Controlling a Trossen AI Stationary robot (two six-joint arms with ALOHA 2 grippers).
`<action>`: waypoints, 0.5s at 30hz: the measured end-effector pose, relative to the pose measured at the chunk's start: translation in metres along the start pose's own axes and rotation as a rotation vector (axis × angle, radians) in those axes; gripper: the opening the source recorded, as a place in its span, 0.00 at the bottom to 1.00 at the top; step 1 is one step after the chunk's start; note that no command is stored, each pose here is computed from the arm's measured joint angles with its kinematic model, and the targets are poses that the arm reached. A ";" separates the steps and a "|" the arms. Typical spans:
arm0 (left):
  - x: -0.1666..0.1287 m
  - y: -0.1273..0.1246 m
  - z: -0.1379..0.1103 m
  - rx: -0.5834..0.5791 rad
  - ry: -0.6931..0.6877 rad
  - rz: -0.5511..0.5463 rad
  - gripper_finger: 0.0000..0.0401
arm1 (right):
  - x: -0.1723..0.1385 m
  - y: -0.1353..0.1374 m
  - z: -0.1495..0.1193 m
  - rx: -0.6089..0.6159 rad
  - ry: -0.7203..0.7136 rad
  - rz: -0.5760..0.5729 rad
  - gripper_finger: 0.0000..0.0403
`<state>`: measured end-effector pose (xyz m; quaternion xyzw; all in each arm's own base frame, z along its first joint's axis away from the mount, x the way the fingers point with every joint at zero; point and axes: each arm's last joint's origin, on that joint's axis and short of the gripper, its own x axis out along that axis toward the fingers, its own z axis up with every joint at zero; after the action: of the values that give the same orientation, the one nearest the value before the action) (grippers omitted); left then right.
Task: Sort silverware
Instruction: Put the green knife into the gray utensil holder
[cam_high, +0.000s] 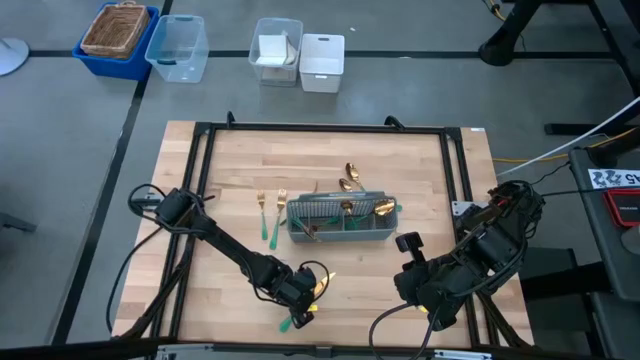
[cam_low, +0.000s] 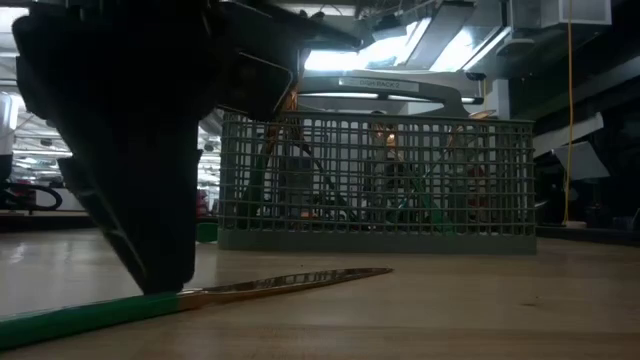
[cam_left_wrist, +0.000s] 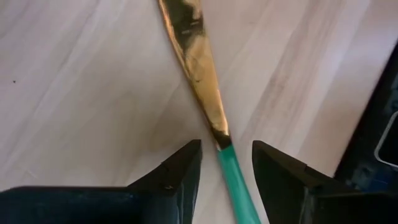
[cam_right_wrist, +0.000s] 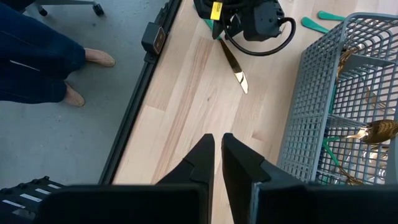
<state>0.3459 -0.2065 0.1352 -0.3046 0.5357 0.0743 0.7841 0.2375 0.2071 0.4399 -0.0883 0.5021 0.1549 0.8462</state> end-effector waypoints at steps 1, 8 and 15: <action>0.002 0.000 0.000 0.000 0.001 0.002 0.34 | 0.000 0.000 0.000 0.000 0.000 0.000 0.08; 0.008 0.004 -0.002 0.002 0.001 0.043 0.34 | 0.000 0.000 0.000 0.000 0.000 0.000 0.08; 0.008 0.011 -0.003 -0.006 0.019 0.123 0.34 | 0.000 0.000 0.000 0.000 0.000 0.000 0.08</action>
<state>0.3417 -0.2007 0.1231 -0.2743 0.5606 0.1211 0.7719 0.2376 0.2071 0.4399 -0.0884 0.5020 0.1547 0.8463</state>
